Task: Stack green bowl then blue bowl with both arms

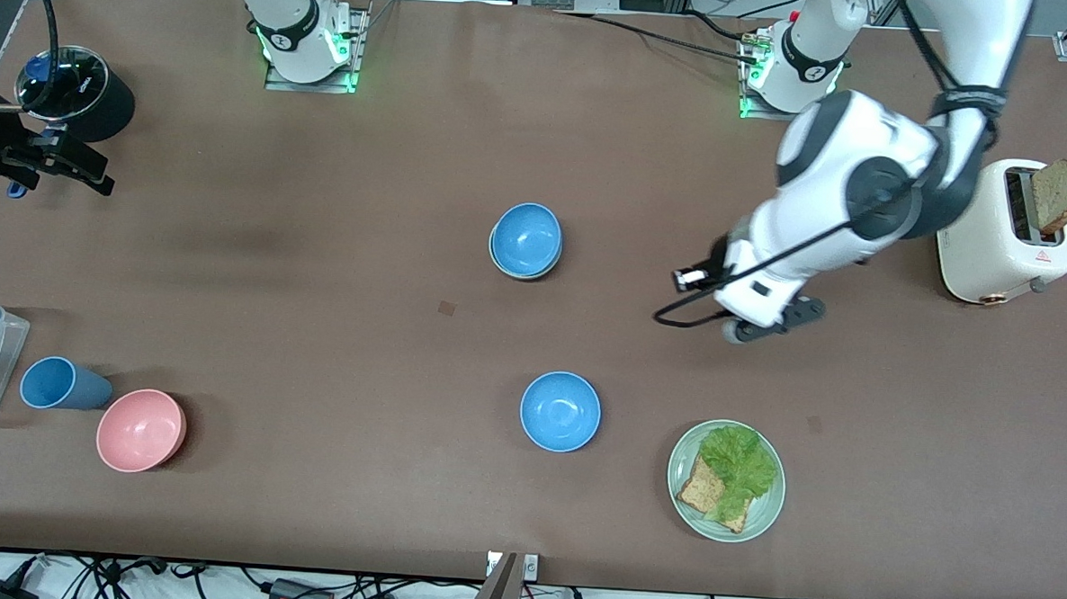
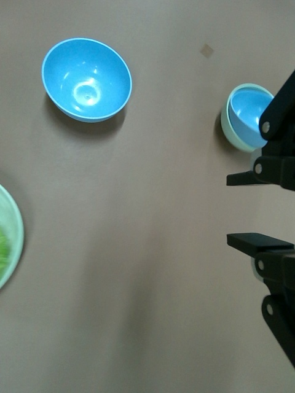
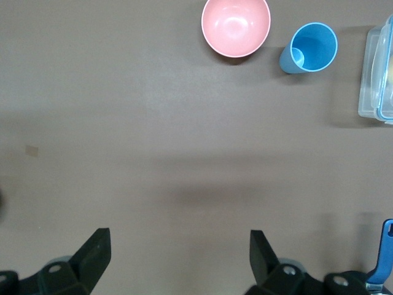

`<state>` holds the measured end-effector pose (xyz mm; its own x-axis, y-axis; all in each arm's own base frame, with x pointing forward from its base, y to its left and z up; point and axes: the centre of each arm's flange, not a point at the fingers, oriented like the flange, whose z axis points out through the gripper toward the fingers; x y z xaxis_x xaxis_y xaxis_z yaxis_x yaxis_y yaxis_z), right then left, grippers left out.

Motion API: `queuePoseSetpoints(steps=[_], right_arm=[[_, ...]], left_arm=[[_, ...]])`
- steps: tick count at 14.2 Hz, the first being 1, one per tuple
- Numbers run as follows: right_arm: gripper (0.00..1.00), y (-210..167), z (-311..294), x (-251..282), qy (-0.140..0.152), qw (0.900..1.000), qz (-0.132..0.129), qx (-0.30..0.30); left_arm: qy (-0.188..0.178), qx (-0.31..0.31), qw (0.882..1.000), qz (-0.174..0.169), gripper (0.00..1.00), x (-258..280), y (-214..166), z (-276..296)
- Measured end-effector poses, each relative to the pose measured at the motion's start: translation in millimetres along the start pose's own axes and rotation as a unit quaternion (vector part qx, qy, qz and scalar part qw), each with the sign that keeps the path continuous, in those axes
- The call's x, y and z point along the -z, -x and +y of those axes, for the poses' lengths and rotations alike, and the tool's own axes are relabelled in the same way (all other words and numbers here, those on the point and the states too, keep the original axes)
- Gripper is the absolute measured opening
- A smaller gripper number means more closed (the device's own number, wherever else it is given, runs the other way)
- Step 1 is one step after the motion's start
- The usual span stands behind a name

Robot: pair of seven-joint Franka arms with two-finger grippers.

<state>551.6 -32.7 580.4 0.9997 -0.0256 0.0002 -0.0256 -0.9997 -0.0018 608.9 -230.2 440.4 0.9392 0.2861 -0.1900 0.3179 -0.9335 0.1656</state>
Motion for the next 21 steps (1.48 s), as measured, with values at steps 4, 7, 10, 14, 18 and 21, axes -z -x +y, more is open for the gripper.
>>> queuePoseSetpoints(steps=[4,7,10,14,18,21], right_arm=[[1.0,0,0,0,0.0,1.0,0.0,0.0],[1.0,0,0,0,0.0,1.0,0.0,0.0],[1.0,0,0,0,0.0,1.0,0.0,0.0],[1.0,0,0,0,0.0,1.0,0.001,0.0],[1.0,0,0,1,0.0,1.0,0.001,0.0],[1.0,1,0,2,0.0,1.0,0.002,0.0]], left_arm=[[-0.005,-0.059,0.998,-0.023,0.58,29,-38,-68],[-0.036,-0.088,0.995,-0.003,0.88,48,-56,-110],[-0.071,-0.156,0.985,0.033,1.0,84,-57,-136],[-0.077,-0.159,0.981,0.084,1.0,152,-37,-167],[-0.084,-0.147,0.982,0.085,1.0,166,-30,-192],[-0.087,-0.153,0.982,0.07,1.0,150,-27,-186]])
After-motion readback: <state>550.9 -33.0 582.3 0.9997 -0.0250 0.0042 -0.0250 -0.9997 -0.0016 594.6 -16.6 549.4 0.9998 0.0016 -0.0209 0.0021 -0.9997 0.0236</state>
